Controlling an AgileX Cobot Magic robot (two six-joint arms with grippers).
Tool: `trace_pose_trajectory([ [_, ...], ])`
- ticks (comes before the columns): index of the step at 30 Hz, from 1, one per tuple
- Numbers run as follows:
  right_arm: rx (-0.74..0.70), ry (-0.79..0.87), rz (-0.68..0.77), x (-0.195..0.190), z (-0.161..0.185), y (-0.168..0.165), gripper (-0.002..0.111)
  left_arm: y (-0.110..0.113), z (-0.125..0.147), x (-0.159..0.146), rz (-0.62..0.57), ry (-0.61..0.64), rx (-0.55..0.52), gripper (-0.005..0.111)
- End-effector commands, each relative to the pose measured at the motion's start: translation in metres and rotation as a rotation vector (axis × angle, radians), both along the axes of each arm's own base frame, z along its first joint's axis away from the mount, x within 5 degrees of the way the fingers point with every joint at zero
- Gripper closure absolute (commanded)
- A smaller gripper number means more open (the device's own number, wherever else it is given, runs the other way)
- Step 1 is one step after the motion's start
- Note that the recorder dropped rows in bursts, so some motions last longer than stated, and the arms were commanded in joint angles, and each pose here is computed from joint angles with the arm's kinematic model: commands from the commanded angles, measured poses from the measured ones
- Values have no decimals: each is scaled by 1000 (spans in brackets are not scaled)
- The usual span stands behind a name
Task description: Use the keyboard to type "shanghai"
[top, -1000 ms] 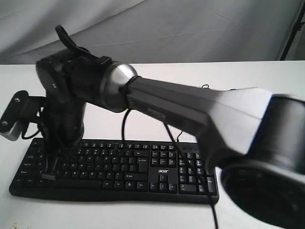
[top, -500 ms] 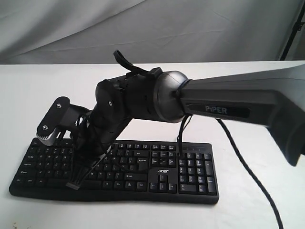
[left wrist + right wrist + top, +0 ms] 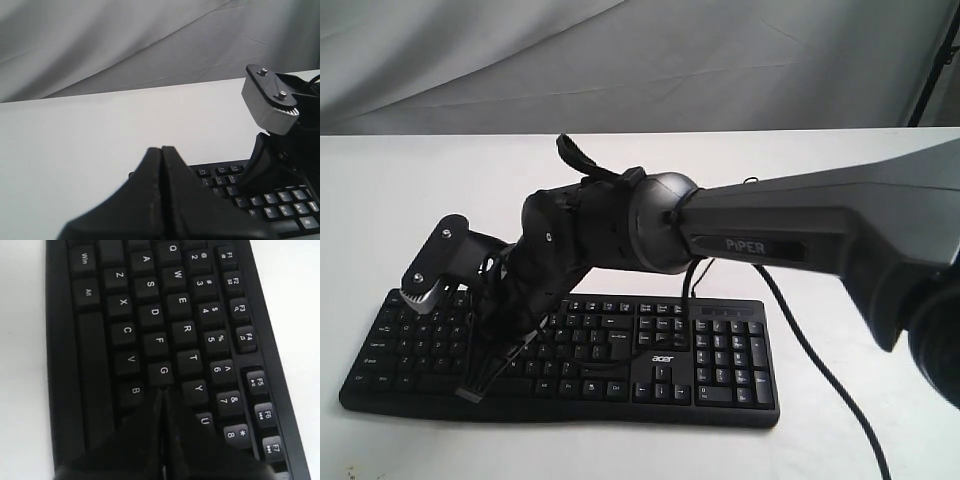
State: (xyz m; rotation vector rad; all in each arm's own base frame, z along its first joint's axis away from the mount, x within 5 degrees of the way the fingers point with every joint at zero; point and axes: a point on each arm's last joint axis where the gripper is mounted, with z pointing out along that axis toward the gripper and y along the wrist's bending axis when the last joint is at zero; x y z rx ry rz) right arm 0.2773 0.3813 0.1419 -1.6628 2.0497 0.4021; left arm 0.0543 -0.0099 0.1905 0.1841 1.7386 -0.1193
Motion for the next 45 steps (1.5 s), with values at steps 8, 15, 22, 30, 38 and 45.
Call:
trace_pose_trajectory([
  [8,16,-20,-11,6,-2,-2,108,0,-1,0,-4,-3,-3,107],
  [15,15,-20,-18,7,-9,-1,108,0,-1,0,-4,-3,-3,107],
  [22,18,-26,-22,9,-10,-1,108,0,-1,0,-4,-3,-3,107],
  [30,20,-36,-26,10,-14,0,108,0,-1,0,-4,-3,-3,107],
  [38,18,-37,-22,10,-14,0,108,0,-1,0,-4,-3,-3,107],
  [45,15,-41,-12,10,-15,0,108,0,-1,0,-4,-3,-3,107],
])
